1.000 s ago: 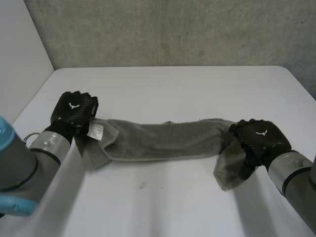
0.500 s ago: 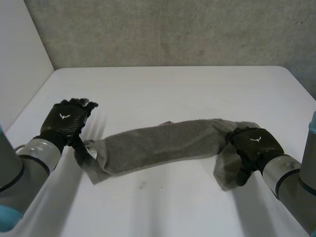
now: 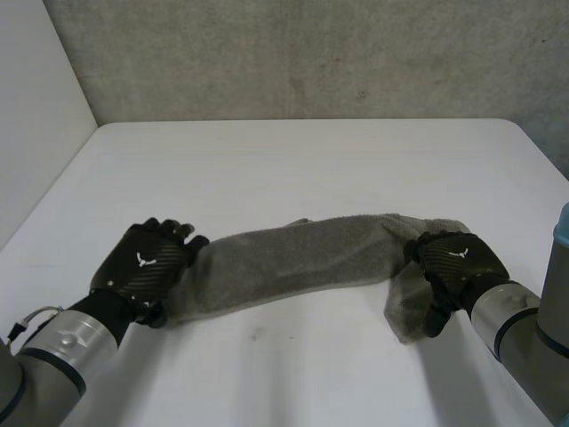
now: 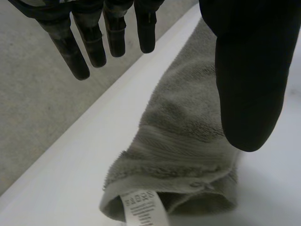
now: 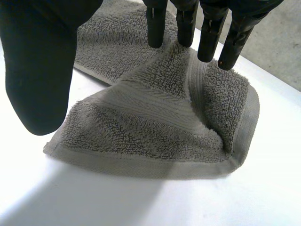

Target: Fold the towel.

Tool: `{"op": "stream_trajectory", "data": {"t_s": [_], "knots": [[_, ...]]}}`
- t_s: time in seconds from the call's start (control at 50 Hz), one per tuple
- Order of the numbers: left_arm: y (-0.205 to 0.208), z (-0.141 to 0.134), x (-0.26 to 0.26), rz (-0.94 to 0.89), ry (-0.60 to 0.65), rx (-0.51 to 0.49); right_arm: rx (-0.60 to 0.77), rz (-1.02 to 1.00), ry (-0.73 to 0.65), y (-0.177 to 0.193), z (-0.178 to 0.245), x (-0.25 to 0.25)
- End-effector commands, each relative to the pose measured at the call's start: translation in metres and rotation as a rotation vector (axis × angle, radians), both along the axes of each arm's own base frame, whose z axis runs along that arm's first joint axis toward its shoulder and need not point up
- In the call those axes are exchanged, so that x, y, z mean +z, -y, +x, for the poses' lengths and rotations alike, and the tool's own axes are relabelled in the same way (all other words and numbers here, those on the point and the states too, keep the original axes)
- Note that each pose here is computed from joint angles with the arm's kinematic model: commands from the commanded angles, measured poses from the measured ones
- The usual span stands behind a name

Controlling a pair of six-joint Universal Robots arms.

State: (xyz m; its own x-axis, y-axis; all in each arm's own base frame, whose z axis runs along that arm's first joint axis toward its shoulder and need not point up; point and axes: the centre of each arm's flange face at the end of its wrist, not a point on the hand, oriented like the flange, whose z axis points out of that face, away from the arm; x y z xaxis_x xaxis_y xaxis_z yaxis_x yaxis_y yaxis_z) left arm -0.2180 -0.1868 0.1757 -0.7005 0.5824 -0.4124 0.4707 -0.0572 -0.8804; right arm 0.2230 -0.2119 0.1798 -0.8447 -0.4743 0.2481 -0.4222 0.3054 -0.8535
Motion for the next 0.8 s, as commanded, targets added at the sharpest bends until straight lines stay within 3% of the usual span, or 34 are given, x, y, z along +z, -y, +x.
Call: {"op": "stream_trajectory", "data": {"t_s": [0.02, 0.12, 0.24, 0.56, 0.8], "knots": [[0.001, 0.000, -0.020, 0.006, 0.090, 0.003, -0.004, 0.004, -0.001, 0.000, -0.001, -0.003], [0.003, 0.005, -0.035, 0.001, 0.188, 0.031, -0.005, 0.003, 0.000, 0.000, -0.002, -0.002], [0.008, 0.008, -0.043, 0.002, 0.213, 0.076, 0.001, 0.004, -0.001, -0.001, -0.001, -0.003], [0.010, -0.005, -0.031, -0.116, 0.158, 0.056, -0.007, 0.018, -0.012, 0.002, -0.002, -0.012], [0.009, -0.013, 0.015, -0.185, 0.051, 0.053, -0.084, 0.041, 0.017, 0.004, -0.018, -0.004]]}}
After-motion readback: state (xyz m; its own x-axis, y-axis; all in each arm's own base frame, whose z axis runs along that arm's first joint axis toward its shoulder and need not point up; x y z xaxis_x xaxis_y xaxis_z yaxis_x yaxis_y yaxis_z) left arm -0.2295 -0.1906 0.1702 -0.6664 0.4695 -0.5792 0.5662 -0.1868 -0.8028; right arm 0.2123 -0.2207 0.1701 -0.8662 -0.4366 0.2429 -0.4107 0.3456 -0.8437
